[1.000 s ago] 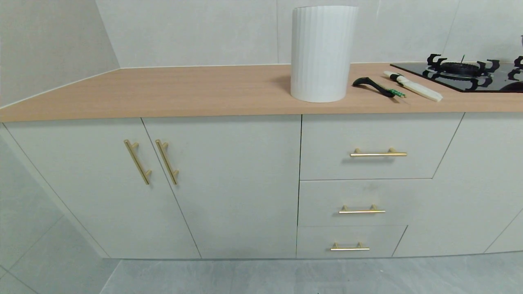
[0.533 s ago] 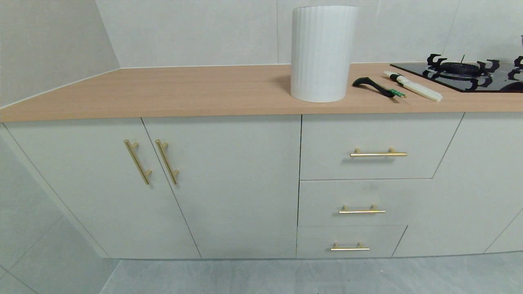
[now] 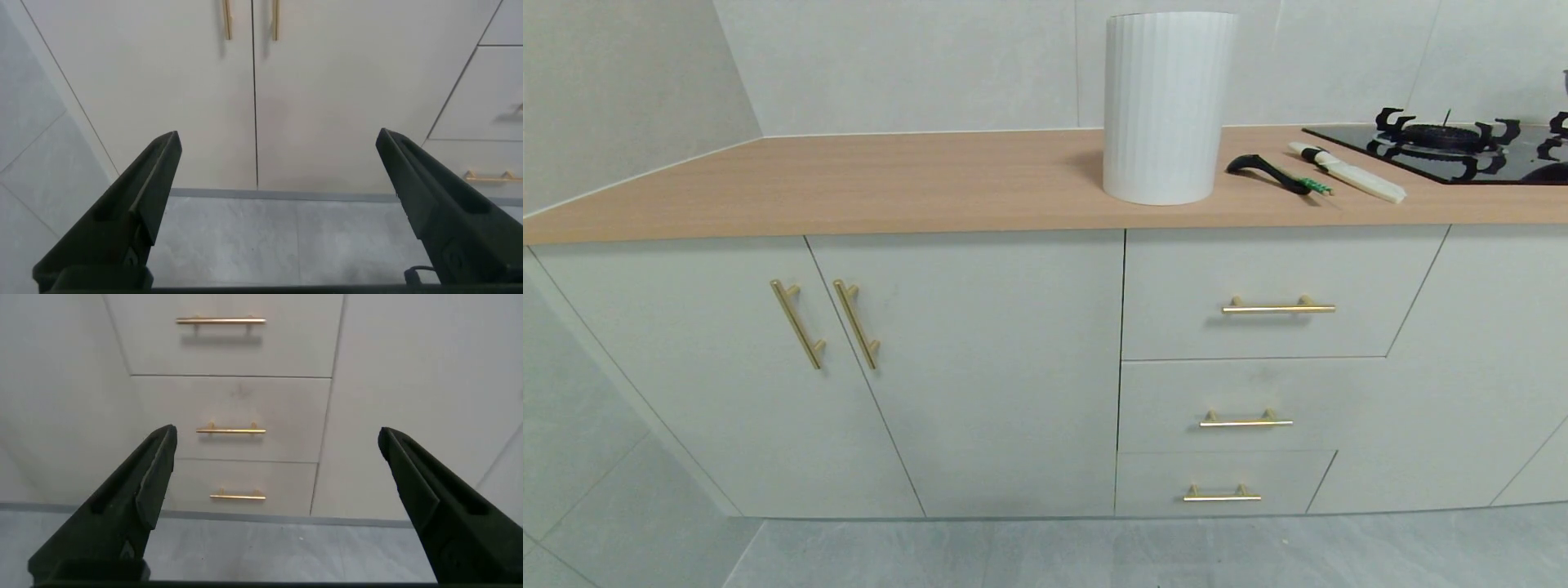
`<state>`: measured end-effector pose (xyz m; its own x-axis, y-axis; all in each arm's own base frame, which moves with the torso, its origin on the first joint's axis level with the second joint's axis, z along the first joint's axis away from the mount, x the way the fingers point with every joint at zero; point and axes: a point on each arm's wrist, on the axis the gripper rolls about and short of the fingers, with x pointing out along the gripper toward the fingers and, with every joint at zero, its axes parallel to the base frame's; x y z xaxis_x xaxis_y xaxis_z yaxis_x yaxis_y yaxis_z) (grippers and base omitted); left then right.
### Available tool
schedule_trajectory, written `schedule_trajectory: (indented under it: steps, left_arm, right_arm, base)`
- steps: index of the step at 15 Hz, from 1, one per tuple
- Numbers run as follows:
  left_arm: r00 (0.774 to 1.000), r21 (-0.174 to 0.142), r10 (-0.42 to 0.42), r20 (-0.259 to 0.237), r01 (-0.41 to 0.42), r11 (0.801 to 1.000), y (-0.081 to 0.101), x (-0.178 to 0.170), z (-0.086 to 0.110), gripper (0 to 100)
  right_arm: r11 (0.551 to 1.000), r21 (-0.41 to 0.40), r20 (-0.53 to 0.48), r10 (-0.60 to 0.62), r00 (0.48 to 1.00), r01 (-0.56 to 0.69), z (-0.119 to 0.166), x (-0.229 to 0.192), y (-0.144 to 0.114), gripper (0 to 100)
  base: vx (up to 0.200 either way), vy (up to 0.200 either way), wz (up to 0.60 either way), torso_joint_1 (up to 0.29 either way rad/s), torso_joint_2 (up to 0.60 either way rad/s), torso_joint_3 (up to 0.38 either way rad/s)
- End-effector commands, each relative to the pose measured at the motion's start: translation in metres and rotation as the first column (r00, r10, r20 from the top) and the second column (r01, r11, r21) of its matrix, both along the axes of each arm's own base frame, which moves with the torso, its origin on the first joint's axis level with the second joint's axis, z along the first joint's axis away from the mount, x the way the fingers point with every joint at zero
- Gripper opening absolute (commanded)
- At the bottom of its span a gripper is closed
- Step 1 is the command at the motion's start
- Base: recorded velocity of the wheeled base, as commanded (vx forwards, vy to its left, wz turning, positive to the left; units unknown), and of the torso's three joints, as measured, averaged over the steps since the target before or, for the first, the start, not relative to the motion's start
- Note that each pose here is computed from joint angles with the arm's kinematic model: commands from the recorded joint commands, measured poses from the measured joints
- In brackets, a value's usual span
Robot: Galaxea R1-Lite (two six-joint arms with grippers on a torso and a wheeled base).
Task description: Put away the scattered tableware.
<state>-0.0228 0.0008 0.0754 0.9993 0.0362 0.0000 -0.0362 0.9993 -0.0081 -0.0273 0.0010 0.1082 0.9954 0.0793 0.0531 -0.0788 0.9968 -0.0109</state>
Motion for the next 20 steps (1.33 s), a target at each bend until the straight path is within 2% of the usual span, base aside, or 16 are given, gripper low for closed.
schedule_trajectory:
  steps: [1,4,6,8,9,11,13,15,18,20]
  left_arm:
    - [1.0,-0.001,0.001,0.0,-0.001,1.0,0.0,0.0,0.0,100]
    - [1.0,0.0,0.001,0.0,-0.001,1.0,0.0,0.0,0.0,100]
    - [1.0,-0.001,0.001,-0.001,-0.001,1.0,0.0,0.0,0.0,100]
    - [1.0,0.0,0.001,0.0,-0.001,1.0,0.0,0.0,0.0,100]
    - [1.0,-0.001,-0.001,0.0,0.001,1.0,0.0,0.0,0.0,100]
    - [1.0,-0.001,0.001,0.0,-0.001,1.0,0.0,0.0,0.0,100]
    - [1.0,-0.001,0.001,0.0,-0.001,1.0,0.0,0.0,0.0,100]
    - [1.0,0.0,0.001,0.0,-0.001,1.0,0.0,0.0,0.0,100]
    - [1.0,-0.001,0.001,-0.001,-0.001,1.0,0.0,0.0,0.0,100]
    - [1.0,0.0,0.001,0.0,-0.001,1.0,0.0,0.0,0.0,100]
  right_arm:
    - [0.995,0.0,-0.201,0.1,0.974,-0.102,0.025,0.027,0.002,100]
    - [0.987,0.013,-0.392,0.151,0.907,-0.158,0.066,0.085,0.008,100]
    - [0.987,0.003,-0.498,0.142,0.856,-0.161,0.078,0.129,0.012,100]
    - [0.986,0.01,-0.579,0.139,0.803,-0.164,0.074,0.162,0.016,100]
    - [0.986,0.011,-0.641,0.136,0.756,-0.168,0.063,0.197,0.02,100]
    - [0.983,0.015,-0.684,0.142,0.715,-0.181,0.039,0.243,0.028,100]
    - [0.983,0.015,-0.694,0.143,0.705,-0.184,0.018,0.27,0.032,100]
    - [0.986,0.001,-0.706,0.118,0.698,-0.166,-0.02,0.307,0.037,100]
    - [0.987,-0.009,-0.702,0.11,0.704,-0.163,-0.052,0.331,0.041,100]
    - [0.991,-0.041,-0.694,0.061,0.717,-0.124,-0.073,0.344,0.042,100]
  base:
    - [0.0,0.0,0.0,0.0,0.0,0.0]
    - [0.0,0.0,0.0,0.0,0.0,0.0]
    - [0.0,0.0,0.0,0.0,0.0,0.0]
    - [0.0,0.0,0.0,0.0,0.0,0.0]
    - [0.0,0.0,0.0,0.0,0.0,0.0]
    - [0.0,0.0,0.0,0.0,0.0,0.0]
    - [0.0,0.0,0.0,0.0,0.0,0.0]
    - [0.0,0.0,0.0,0.0,0.0,0.0]
    - [0.0,0.0,0.0,0.0,0.0,0.0]
    - [0.0,0.0,0.0,0.0,0.0,0.0]
